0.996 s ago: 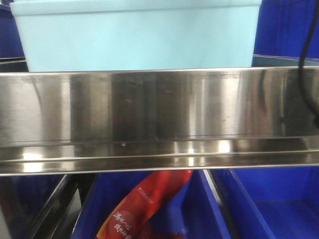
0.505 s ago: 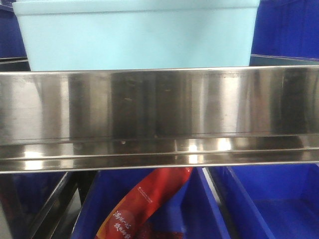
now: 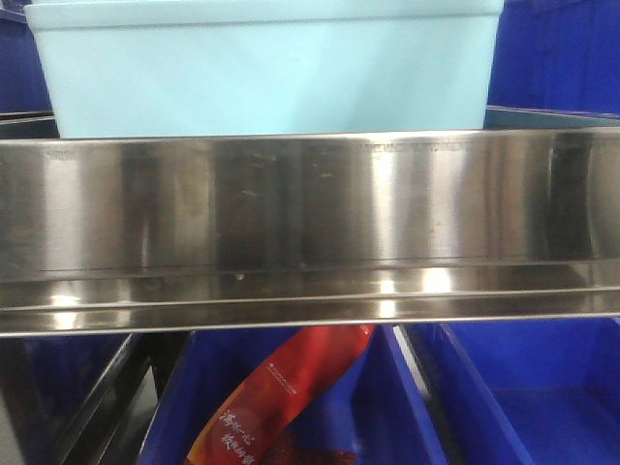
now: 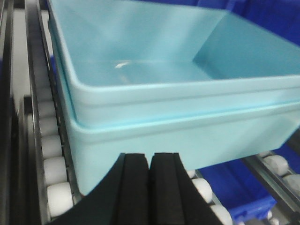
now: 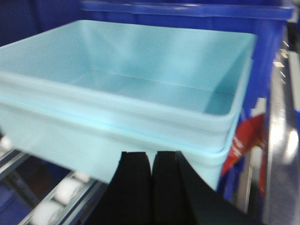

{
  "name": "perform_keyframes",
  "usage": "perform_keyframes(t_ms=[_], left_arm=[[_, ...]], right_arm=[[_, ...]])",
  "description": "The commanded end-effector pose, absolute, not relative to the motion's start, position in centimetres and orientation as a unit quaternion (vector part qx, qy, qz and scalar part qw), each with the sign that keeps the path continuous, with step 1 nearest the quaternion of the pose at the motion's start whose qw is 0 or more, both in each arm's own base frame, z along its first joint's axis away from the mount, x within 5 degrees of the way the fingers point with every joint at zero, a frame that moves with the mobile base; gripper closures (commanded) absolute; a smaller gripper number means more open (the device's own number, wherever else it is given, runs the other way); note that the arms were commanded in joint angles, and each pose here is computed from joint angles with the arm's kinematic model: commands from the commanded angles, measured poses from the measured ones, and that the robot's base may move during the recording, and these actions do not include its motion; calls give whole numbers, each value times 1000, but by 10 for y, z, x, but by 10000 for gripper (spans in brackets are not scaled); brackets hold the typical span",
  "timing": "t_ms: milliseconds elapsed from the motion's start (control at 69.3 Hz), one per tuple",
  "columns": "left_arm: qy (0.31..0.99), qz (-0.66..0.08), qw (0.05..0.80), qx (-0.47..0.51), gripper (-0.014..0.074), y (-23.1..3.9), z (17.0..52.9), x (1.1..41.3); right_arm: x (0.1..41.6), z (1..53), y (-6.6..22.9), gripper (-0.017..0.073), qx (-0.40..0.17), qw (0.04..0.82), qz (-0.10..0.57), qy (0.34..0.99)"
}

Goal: Move two blue bins to right shelf middle

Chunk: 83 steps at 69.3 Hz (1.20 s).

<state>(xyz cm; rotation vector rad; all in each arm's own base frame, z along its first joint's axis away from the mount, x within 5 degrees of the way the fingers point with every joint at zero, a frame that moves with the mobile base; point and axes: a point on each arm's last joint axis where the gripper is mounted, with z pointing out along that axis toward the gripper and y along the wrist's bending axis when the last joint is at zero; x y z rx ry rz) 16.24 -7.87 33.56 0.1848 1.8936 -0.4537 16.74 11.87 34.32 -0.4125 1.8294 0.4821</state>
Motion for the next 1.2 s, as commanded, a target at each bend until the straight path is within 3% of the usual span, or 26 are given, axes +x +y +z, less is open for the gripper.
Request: perform_keyframes(t_ms=[0, 245, 491, 924, 1068, 1183], left_arm=[[769, -203, 599, 93, 704, -73, 332, 146], [723, -215, 650, 89, 704, -48, 330, 99], [659, -238, 709, 80, 704, -31, 347, 66], [646, -242, 719, 78, 704, -28, 349, 60], [646, -242, 719, 78, 704, -28, 349, 60], [646, -242, 719, 78, 704, -28, 349, 60]], right_arm=[[154, 340, 114, 722, -198, 599, 225, 742], [123, 335, 91, 722, -193, 626, 238, 717], [100, 361, 80, 722, -192, 692, 287, 634], [97, 366, 81, 722, -196, 706, 305, 608], [97, 352, 74, 722, -189, 687, 265, 649], [94, 329, 61, 722, -211, 706, 188, 649]])
